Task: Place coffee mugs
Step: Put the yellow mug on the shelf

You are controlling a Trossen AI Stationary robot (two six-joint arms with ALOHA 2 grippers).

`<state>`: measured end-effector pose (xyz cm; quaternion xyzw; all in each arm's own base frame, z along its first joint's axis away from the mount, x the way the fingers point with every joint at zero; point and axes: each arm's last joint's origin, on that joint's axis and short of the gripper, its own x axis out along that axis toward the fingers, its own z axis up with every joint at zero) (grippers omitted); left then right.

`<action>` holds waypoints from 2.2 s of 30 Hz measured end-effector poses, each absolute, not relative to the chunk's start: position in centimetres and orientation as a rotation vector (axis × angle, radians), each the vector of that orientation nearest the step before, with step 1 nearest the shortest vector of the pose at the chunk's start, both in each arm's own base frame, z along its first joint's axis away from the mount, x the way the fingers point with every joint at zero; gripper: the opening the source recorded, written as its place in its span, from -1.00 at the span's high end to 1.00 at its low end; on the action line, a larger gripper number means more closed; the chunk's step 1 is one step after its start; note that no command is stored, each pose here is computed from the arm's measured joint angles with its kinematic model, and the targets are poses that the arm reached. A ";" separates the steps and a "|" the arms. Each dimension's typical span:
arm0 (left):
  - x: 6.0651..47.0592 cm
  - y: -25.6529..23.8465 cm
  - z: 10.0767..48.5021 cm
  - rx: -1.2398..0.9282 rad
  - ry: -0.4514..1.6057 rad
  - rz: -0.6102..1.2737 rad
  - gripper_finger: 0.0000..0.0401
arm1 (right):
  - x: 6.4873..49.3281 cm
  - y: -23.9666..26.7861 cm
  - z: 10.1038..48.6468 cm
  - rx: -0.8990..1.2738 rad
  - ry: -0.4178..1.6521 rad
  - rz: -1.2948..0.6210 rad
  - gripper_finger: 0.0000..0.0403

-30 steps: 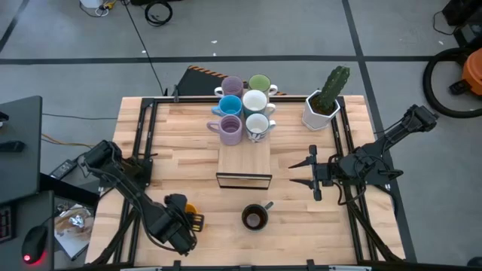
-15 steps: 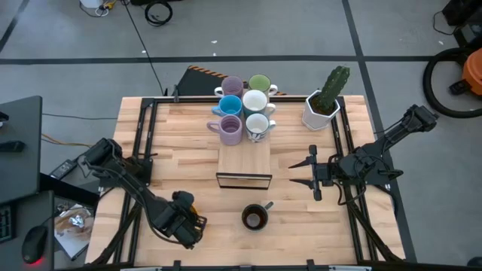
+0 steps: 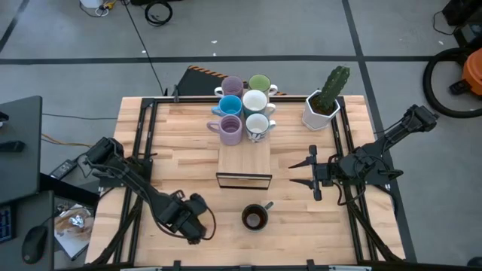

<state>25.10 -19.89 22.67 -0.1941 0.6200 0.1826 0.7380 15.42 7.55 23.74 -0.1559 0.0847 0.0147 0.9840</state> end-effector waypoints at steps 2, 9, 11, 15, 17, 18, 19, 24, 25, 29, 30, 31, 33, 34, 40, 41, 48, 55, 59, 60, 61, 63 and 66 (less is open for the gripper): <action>25.1 -19.9 22.7 -0.350 1.376 0.335 0.18 | 15.4 7.5 23.7 -0.313 0.170 0.029 0.02; 25.0 -20.1 22.7 -0.039 1.396 0.063 0.18 | 15.4 7.6 23.7 -0.314 0.170 0.030 0.02; 25.0 -20.2 22.7 0.009 1.398 0.021 0.18 | 15.4 7.5 23.7 -0.313 0.170 0.029 0.02; 25.0 -20.0 22.7 -0.092 1.453 0.055 0.18 | 15.4 7.5 23.7 -0.314 0.170 0.030 0.02; 24.9 -19.6 23.1 -0.164 1.502 0.125 0.20 | 15.4 7.6 23.7 -0.314 0.170 0.030 0.02; 24.9 -19.6 23.5 -0.202 1.512 0.152 0.21 | 15.4 7.6 23.7 -0.314 0.171 0.030 0.02; 25.0 -19.7 23.9 -0.232 1.511 0.168 0.22 | 15.4 7.5 23.7 -0.314 0.171 0.030 0.02; 24.7 -20.0 25.8 -0.387 1.506 0.325 0.30 | 15.4 7.6 23.7 -0.313 0.171 0.035 0.02; 24.5 -20.1 26.0 -0.416 1.509 0.369 0.32 | 15.4 7.6 23.7 -0.313 0.170 0.041 0.02; 23.0 -20.4 26.2 -0.526 1.510 0.609 0.35 | 15.4 7.6 23.7 -0.312 0.170 0.048 0.02; 22.6 -20.4 26.0 -0.547 1.510 0.683 0.35 | 15.4 7.6 23.7 -0.312 0.170 0.050 0.02; 22.2 -20.5 25.7 -0.575 1.508 0.749 0.34 | 15.4 7.6 23.7 -0.312 0.170 0.050 0.02; 21.7 -20.6 25.2 -0.614 1.506 0.824 0.30 | 15.4 7.6 23.7 -0.312 0.170 0.050 0.02; 21.5 -20.7 25.0 -0.625 1.499 0.844 0.28 | 15.4 7.6 23.7 -0.312 0.169 0.050 0.02; 21.8 -20.8 25.0 -0.675 1.436 0.876 0.09 | 15.4 7.6 23.8 -0.306 0.158 0.050 0.02; 21.8 -20.7 25.0 -0.679 1.431 0.884 0.07 | 15.4 7.6 23.9 -0.304 0.155 0.051 0.02; 22.1 -20.4 25.0 -0.701 1.354 0.936 0.05 | 15.4 7.7 23.9 -0.303 0.154 0.060 0.02; 22.2 -19.9 24.6 -0.707 1.313 0.967 0.12 | 15.4 7.7 23.9 -0.305 0.153 0.061 0.02; 22.0 -19.4 24.1 -0.709 1.299 0.969 0.13 | 15.5 7.7 24.0 -0.304 0.147 0.062 0.02; 22.2 -19.3 23.8 -0.707 1.302 0.962 0.13 | 15.5 7.7 24.0 -0.305 0.147 0.062 0.02; 22.3 -19.1 23.6 -0.710 1.302 0.952 0.13 | 15.5 7.7 23.9 -0.306 0.147 0.062 0.02; 22.6 -18.9 23.4 -0.715 1.304 0.919 0.13 | 15.4 7.7 24.0 -0.306 0.147 0.063 0.02; 23.0 -18.3 22.9 -0.704 1.315 0.887 0.14 | 15.4 7.7 24.0 -0.306 0.147 0.063 0.02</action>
